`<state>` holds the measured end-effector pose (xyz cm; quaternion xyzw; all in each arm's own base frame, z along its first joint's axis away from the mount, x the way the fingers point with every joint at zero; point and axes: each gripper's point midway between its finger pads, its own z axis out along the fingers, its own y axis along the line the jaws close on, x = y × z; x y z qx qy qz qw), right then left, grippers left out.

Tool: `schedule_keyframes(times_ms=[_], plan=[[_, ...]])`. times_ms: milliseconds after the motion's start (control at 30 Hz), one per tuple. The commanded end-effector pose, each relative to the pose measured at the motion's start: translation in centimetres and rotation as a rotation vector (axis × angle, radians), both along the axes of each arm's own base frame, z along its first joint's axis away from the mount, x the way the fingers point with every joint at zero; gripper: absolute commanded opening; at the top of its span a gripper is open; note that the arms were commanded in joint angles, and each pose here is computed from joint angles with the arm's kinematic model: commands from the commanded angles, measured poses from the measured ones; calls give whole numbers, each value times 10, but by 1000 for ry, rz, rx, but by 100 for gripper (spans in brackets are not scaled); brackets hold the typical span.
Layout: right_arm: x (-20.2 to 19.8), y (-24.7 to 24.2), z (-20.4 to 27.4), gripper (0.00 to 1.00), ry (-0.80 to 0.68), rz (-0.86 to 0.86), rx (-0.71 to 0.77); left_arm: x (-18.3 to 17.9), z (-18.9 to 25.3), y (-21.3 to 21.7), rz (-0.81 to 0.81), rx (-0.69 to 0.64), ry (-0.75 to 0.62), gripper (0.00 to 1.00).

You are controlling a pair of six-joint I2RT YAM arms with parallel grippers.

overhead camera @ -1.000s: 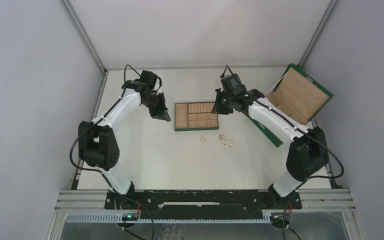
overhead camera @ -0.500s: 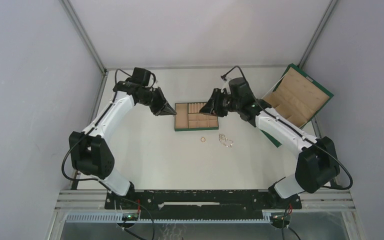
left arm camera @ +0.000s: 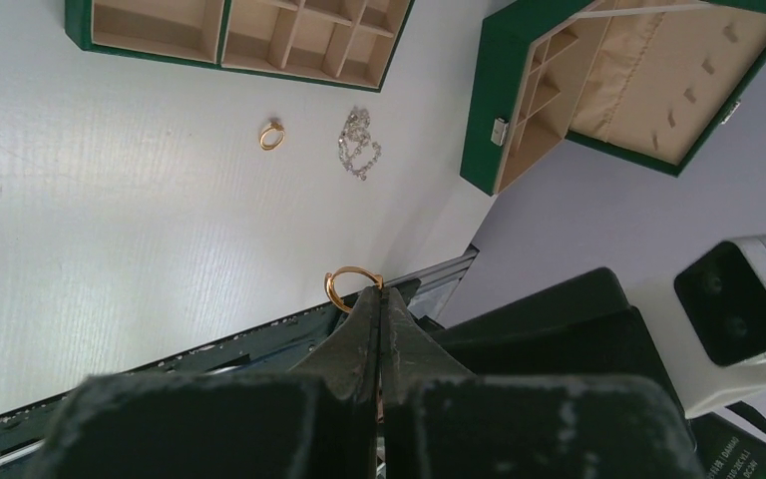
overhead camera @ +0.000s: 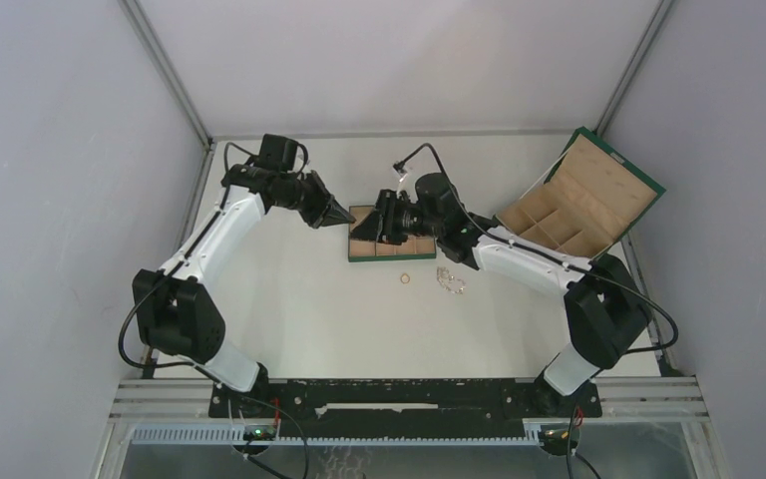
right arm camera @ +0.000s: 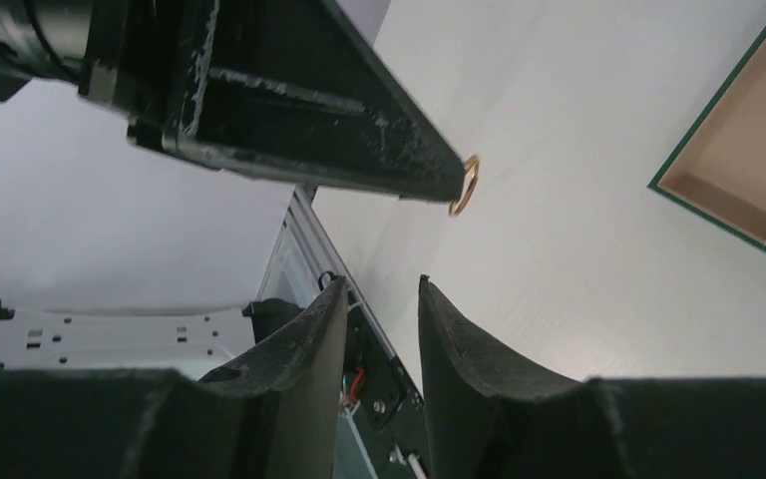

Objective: Organize the mixed jewelry

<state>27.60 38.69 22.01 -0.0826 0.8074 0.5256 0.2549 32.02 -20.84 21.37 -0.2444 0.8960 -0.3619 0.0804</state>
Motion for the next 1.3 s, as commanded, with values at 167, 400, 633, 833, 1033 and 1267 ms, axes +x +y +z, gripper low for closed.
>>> schedule_keyframes(times_ms=[167,400,633,833,1033,1267], plan=[[29,10,18,41,-96,-88,68,0,30,-5,-8,-68,-63,0],[39,9,7,37,-94,-122,48,-1,31,-6,-13,-72,-62,0],[46,6,3,31,-111,-147,34,-2,32,-6,-21,-75,-65,0],[53,5,2,24,-116,-163,22,-3,31,-6,-28,-73,-67,0],[58,6,6,1,-129,-172,27,-5,30,-6,-36,-75,-62,0],[58,2,-1,0,-125,-190,-10,-4,35,-7,-52,-81,-81,2]])
